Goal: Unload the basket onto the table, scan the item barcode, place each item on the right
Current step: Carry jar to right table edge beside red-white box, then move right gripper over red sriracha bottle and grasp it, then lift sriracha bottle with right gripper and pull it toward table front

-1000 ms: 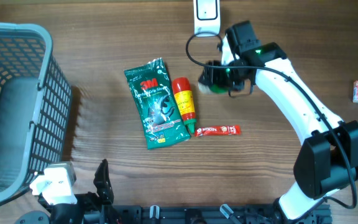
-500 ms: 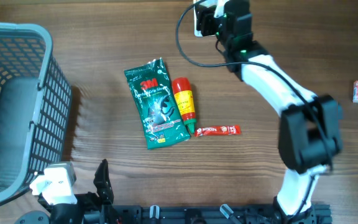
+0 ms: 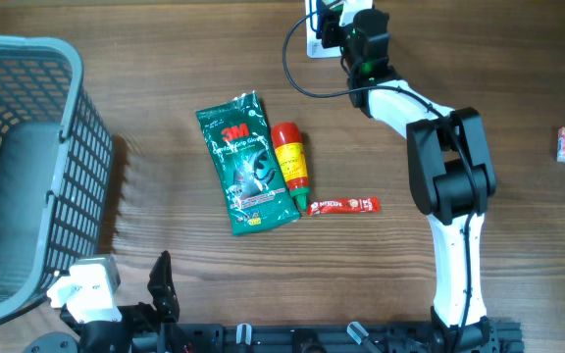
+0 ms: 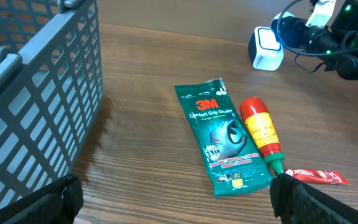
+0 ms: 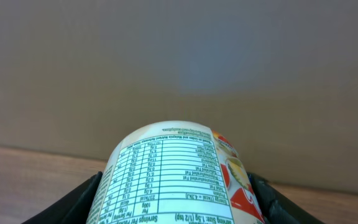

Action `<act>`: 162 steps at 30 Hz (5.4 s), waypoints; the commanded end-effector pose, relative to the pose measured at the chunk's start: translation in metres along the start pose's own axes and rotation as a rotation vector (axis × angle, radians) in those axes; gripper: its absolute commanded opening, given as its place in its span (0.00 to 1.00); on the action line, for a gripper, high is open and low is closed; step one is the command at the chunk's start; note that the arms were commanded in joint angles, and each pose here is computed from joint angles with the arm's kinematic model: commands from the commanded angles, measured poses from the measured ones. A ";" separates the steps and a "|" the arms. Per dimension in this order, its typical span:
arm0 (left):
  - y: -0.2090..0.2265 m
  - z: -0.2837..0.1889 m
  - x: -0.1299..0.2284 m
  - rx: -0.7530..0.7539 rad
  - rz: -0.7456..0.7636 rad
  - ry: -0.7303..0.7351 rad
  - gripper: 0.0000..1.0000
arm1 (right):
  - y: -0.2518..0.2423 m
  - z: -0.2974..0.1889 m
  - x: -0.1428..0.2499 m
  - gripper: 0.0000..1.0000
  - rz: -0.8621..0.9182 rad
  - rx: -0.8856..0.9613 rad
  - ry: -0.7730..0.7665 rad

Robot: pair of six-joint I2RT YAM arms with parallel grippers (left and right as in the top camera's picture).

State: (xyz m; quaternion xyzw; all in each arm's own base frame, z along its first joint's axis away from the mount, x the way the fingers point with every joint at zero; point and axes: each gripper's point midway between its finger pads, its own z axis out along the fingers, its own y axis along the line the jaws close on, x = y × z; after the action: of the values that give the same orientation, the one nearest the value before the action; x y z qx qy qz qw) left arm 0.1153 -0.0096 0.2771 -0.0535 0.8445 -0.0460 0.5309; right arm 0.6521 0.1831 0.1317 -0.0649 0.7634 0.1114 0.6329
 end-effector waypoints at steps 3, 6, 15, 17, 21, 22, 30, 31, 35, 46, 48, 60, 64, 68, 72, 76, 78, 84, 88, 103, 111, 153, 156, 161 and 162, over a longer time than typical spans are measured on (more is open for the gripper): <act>-0.002 -0.001 -0.001 0.008 -0.014 -0.010 1.00 | -0.016 -0.039 -0.090 0.60 0.038 0.023 0.016; -0.002 -0.001 -0.001 0.008 -0.014 -0.010 1.00 | -0.088 -0.098 -0.133 0.59 0.077 0.166 0.114; -0.002 -0.001 -0.001 0.008 -0.014 -0.010 1.00 | -0.340 -0.260 -0.010 0.66 0.324 0.643 0.622; -0.002 -0.001 -0.001 0.008 -0.014 -0.010 1.00 | -0.368 -0.286 0.018 0.65 0.401 0.703 0.684; -0.002 -0.001 -0.001 0.008 -0.014 -0.010 1.00 | -0.401 -0.331 0.086 0.64 0.539 0.777 0.844; -0.002 -0.001 -0.001 0.008 -0.014 -0.010 1.00 | -0.402 -0.337 0.097 0.64 0.560 0.782 0.875; -0.002 -0.001 -0.001 0.008 -0.014 -0.010 1.00 | -0.407 -0.351 0.128 0.65 0.612 0.798 0.950; -0.002 -0.001 -0.001 0.008 -0.014 -0.010 1.00 | -0.407 -0.352 0.128 0.65 0.613 0.799 0.950; -0.002 -0.001 -0.001 0.008 -0.014 -0.010 1.00 | -0.395 -0.338 0.112 0.66 0.689 0.729 0.878; -0.002 -0.001 -0.001 0.008 -0.014 -0.010 1.00 | -0.369 -0.310 0.074 0.84 0.660 0.607 0.780; -0.002 -0.001 -0.001 0.008 -0.014 -0.010 1.00 | -0.369 -0.311 0.080 0.84 0.663 0.618 0.795; -0.002 -0.001 -0.001 0.008 -0.014 -0.010 1.00 | -0.359 -0.306 0.057 1.00 0.704 0.571 0.737; -0.002 -0.001 -0.001 0.008 -0.014 -0.010 1.00 | -0.308 -0.289 -0.011 1.00 0.832 0.287 0.575; -0.002 -0.001 -0.001 0.008 -0.014 -0.010 1.00 | -0.244 -0.290 -0.074 1.00 0.857 0.062 0.502; -0.002 -0.001 -0.001 0.008 -0.014 -0.010 1.00 | -0.154 -0.283 -0.100 1.00 0.769 -0.087 0.570; -0.002 -0.001 -0.001 0.008 -0.014 -0.010 1.00 | -0.051 -0.271 -0.087 1.00 0.623 -0.255 0.720; -0.002 -0.001 -0.001 0.008 -0.014 -0.010 1.00 | -0.017 -0.266 -0.069 1.00 0.554 -0.243 0.800; -0.002 -0.001 -0.001 0.008 -0.014 -0.010 1.00 | 0.096 -0.279 0.004 1.00 0.285 -0.311 0.999; -0.002 -0.001 -0.001 0.008 -0.014 -0.010 1.00 | 0.151 -0.284 0.075 1.00 0.099 -0.358 1.008; -0.002 -0.001 -0.001 0.008 -0.014 -0.010 1.00 | 0.123 -0.238 0.172 0.93 -0.168 0.056 0.892; -0.002 -0.001 -0.001 0.008 -0.014 -0.010 1.00 | 0.092 -0.233 0.175 0.92 -0.079 0.212 0.887; -0.002 -0.001 -0.001 0.008 -0.014 -0.010 1.00 | -0.053 -0.316 0.143 0.62 0.301 0.737 1.104; -0.002 -0.001 -0.001 0.008 -0.014 -0.010 1.00 | -0.063 -0.318 0.145 0.63 0.307 0.749 1.109; -0.002 -0.001 -0.001 0.008 -0.014 -0.010 1.00 | -0.077 -0.317 0.170 0.63 0.260 0.710 1.117; -0.002 -0.001 -0.001 0.008 -0.014 -0.010 1.00 | -0.080 -0.319 0.174 0.62 0.264 0.712 1.121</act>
State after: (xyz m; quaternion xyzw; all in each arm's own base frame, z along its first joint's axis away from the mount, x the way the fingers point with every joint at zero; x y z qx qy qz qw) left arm 0.1153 -0.0096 0.2771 -0.0535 0.8445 -0.0460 0.5309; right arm 0.3444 0.0474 0.0205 0.2085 0.9661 -0.1014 0.1139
